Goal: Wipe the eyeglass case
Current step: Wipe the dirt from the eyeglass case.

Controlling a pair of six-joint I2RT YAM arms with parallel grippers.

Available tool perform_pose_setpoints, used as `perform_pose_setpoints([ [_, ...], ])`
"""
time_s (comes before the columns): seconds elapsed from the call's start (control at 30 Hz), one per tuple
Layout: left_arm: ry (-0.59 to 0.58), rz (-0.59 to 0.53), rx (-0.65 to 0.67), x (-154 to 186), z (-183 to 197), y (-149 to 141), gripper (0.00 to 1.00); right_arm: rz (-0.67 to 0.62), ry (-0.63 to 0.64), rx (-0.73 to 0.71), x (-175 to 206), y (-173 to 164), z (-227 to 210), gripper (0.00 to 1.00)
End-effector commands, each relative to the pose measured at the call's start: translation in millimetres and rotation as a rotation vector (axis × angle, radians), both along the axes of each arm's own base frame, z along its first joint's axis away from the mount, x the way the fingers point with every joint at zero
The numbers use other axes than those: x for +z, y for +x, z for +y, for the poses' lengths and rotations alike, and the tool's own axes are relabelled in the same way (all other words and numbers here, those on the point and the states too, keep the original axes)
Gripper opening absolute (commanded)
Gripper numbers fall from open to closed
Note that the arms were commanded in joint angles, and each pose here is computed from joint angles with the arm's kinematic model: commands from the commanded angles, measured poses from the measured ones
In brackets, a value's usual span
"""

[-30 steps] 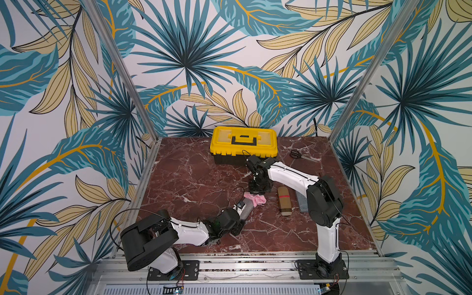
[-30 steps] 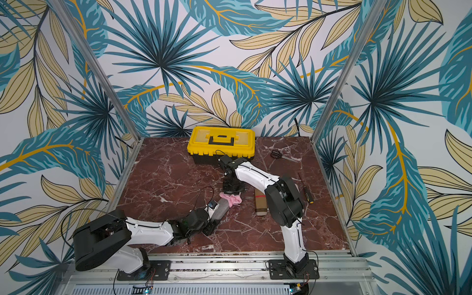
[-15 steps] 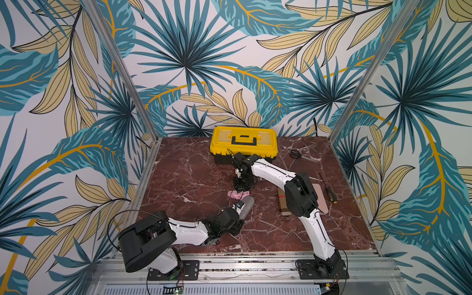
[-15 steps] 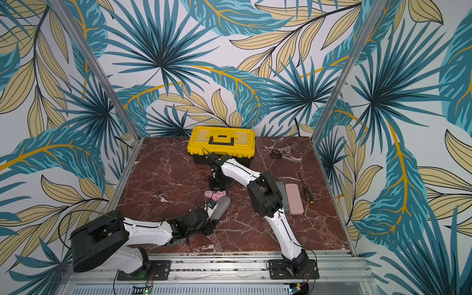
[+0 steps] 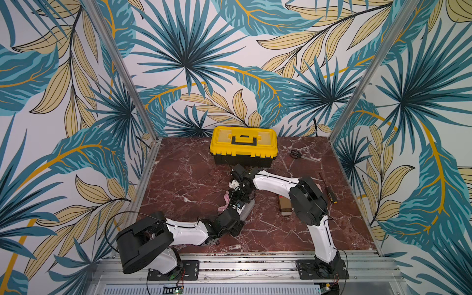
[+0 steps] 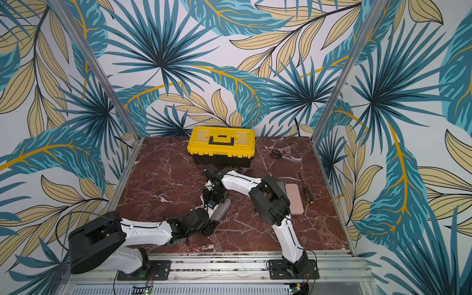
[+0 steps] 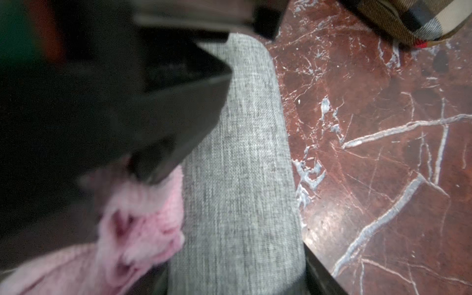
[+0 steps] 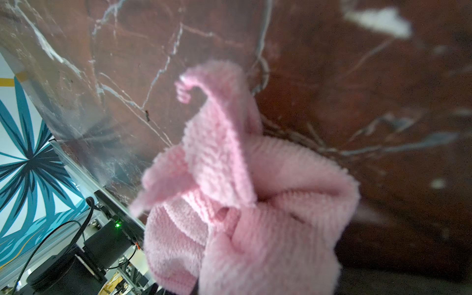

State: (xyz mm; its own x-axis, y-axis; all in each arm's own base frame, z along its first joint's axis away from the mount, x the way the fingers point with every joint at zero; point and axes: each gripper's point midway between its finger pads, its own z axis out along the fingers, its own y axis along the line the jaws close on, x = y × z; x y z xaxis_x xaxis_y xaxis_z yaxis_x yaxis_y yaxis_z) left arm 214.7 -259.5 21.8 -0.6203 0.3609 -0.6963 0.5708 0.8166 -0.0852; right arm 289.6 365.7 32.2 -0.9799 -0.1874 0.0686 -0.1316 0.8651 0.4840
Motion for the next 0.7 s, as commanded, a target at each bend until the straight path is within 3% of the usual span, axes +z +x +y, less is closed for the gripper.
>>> perform_pose_setpoints([
  [0.0,0.085,0.008,0.151,-7.4,34.4,10.3,0.23,-0.021,-0.382,0.006,-28.0,11.5,-97.0,0.0],
  [0.13,0.089,0.025,0.172,-12.3,39.9,7.6,0.22,-0.072,-0.529,-0.005,-26.5,36.5,-148.4,0.0],
  [0.4,0.106,0.048,0.184,-22.7,44.0,5.1,0.23,-0.071,-0.554,-0.031,-30.1,31.0,-164.4,0.0],
  [0.67,0.066,0.068,0.147,-27.8,27.6,6.9,0.22,-0.038,-0.201,-0.102,-12.2,-12.0,-75.2,0.0],
])
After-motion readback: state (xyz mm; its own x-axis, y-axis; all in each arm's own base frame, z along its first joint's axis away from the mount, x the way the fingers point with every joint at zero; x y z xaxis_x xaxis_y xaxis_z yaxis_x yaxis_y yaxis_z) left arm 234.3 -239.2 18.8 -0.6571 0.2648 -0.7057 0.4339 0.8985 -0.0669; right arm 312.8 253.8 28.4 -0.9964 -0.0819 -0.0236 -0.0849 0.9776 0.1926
